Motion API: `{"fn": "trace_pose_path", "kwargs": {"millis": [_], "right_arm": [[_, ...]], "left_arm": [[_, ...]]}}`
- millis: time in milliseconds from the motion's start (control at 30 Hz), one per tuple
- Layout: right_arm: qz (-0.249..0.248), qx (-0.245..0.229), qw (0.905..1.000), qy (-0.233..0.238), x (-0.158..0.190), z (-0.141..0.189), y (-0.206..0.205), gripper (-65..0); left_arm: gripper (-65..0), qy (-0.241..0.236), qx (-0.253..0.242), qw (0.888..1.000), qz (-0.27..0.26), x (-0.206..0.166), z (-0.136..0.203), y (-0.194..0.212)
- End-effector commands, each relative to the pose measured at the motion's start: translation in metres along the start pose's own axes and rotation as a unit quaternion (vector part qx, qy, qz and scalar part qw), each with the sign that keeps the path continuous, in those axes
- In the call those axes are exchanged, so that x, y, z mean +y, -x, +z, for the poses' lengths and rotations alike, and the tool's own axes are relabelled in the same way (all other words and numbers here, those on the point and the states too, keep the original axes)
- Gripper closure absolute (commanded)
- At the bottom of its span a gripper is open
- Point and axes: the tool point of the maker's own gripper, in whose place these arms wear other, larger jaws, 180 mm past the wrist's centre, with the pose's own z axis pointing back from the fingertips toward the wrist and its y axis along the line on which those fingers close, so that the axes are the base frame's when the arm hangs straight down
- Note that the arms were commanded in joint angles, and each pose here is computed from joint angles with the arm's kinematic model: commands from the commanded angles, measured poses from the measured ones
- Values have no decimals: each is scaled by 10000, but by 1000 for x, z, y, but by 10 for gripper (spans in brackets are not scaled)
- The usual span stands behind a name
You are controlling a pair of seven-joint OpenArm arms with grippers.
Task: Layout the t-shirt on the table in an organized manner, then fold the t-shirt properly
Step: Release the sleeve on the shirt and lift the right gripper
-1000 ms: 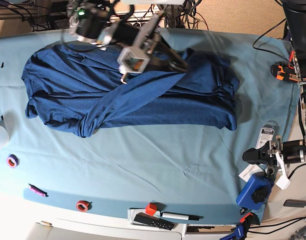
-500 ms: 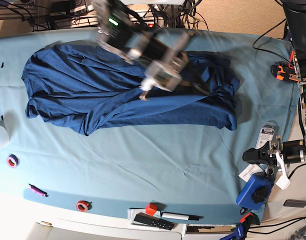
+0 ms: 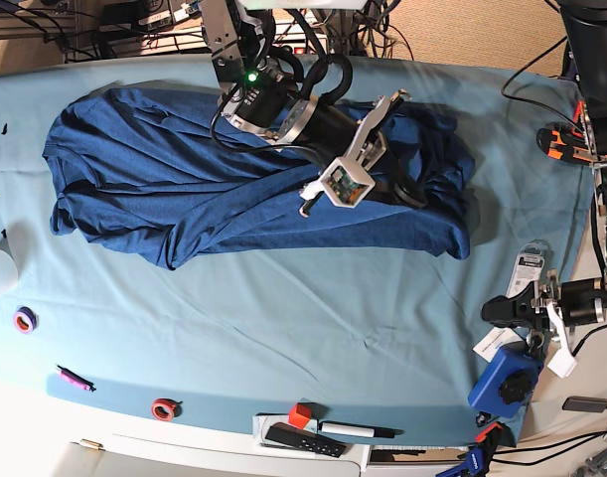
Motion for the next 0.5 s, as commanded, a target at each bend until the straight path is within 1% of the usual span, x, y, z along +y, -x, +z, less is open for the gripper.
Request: {"fn": "trace_pose_path", "kwargs": {"millis": [0, 67, 133, 167, 200, 233, 400, 467], "right_arm": [[41, -317, 9995, -24, 2, 0, -17, 0], [65, -307, 9995, -9, 1, 0, -16, -5], [69, -328, 9994, -10, 1, 0, -17, -182], [72, -376, 9993, -8, 1, 0, -19, -256], [100, -407, 9991, 11, 0, 0, -20, -301], [138, -425, 9990, 36, 0, 0, -21, -310], [311, -385, 9987, 150, -5, 0, -19, -310], [664, -230, 9967, 413, -16, 0, -16, -310]], "left_arm": [[-294, 53, -341, 9992, -181, -8, 10, -26], [-294, 71, -338, 9992, -180, -9, 8, -26], [-294, 82, -338, 9992, -180, -9, 7, -26], [-294, 91, -337, 9992, -179, -10, 6, -26], [-294, 93, -337, 9992, -179, -10, 6, -26], [-294, 95, -336, 9992, -177, -10, 6, -26], [-294, 93, -337, 9992, -179, -10, 6, -26], [-294, 93, -337, 9992, -179, -10, 6, -26]]}}
